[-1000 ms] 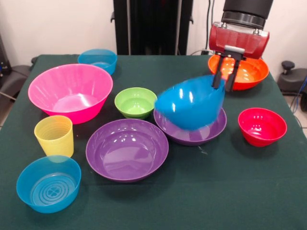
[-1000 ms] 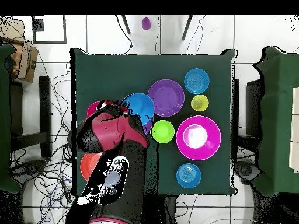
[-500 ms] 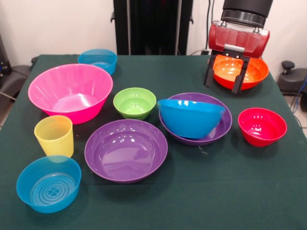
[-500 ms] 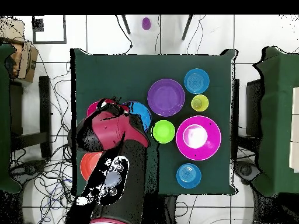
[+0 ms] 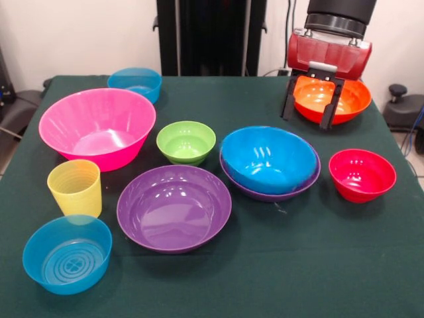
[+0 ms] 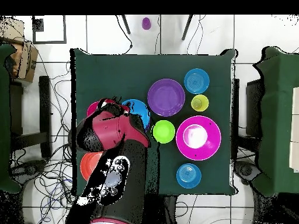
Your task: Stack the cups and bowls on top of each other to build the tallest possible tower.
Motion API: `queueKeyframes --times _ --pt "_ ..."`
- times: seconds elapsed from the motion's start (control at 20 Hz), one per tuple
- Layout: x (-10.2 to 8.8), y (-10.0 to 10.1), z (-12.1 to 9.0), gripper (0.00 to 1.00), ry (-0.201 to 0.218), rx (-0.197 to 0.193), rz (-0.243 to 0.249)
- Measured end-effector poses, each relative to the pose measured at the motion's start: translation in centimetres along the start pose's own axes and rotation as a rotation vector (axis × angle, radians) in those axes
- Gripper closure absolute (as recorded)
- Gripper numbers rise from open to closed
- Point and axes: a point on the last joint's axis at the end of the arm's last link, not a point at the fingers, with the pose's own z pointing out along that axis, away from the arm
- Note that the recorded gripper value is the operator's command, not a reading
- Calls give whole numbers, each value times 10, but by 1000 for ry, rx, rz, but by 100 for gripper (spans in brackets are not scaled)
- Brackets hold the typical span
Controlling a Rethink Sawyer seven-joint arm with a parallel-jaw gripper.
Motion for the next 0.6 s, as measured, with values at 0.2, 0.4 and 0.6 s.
queueKeyframes --times 0.2,0.4,0.6 --pt "-2 -4 1 0 0 3 6" --pt "-4 -6 2 0 0 6 10" --pt "-7 -9 2 0 -1 7 16"
